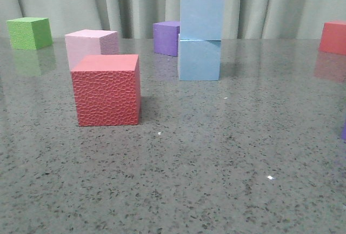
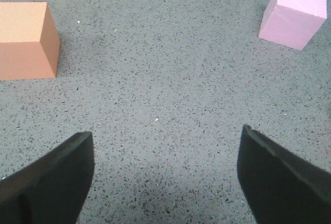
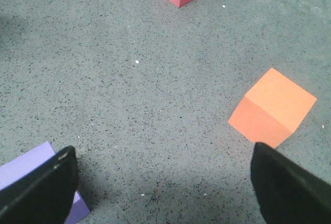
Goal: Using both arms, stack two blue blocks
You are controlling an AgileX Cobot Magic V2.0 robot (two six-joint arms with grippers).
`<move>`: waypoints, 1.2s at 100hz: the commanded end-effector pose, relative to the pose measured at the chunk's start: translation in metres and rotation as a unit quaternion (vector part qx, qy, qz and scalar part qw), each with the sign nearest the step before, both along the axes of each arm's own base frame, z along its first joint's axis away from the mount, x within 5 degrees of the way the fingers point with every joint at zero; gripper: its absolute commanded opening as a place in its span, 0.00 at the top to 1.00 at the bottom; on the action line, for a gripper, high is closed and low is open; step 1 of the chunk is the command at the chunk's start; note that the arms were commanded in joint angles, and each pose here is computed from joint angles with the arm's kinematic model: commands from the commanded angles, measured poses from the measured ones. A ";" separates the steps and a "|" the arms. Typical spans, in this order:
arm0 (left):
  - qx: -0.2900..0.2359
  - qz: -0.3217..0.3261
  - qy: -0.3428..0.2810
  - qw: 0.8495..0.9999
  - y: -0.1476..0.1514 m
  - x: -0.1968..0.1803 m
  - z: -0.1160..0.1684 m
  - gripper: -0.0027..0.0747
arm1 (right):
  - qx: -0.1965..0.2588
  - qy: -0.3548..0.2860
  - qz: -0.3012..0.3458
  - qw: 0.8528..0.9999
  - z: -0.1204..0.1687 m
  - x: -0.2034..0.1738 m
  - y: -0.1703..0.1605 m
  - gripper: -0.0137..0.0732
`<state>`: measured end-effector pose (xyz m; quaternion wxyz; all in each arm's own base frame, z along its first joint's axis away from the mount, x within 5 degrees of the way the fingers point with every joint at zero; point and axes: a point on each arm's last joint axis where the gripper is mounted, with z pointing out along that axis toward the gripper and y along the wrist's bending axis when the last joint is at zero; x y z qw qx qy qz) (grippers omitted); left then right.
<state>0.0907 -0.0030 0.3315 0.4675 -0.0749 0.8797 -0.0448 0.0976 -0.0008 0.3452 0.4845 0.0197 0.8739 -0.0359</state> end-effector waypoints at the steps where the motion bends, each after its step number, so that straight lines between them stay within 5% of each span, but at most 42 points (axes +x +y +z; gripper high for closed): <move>1: -0.007 -0.001 -0.046 0.999 -0.001 0.003 0.013 0.26 | -0.003 -0.045 0.008 0.999 0.013 0.002 0.000 0.10; 31: -0.008 -0.002 -0.054 0.999 -0.001 0.004 0.014 0.32 | -0.003 -0.045 0.008 0.999 0.013 0.002 0.000 0.51; 68: -0.008 -0.002 -0.055 0.998 -0.001 0.004 0.014 0.92 | -0.003 -0.045 0.008 0.999 0.013 0.002 0.000 0.90; 73: -0.008 -0.002 -0.056 0.998 -0.001 0.004 0.015 0.99 | -0.003 -0.045 0.008 0.999 0.013 0.002 0.000 0.92; 120: -0.007 -0.002 -0.056 0.998 -0.001 0.004 0.015 0.99 | -0.003 -0.045 0.008 0.999 0.013 0.002 0.000 0.92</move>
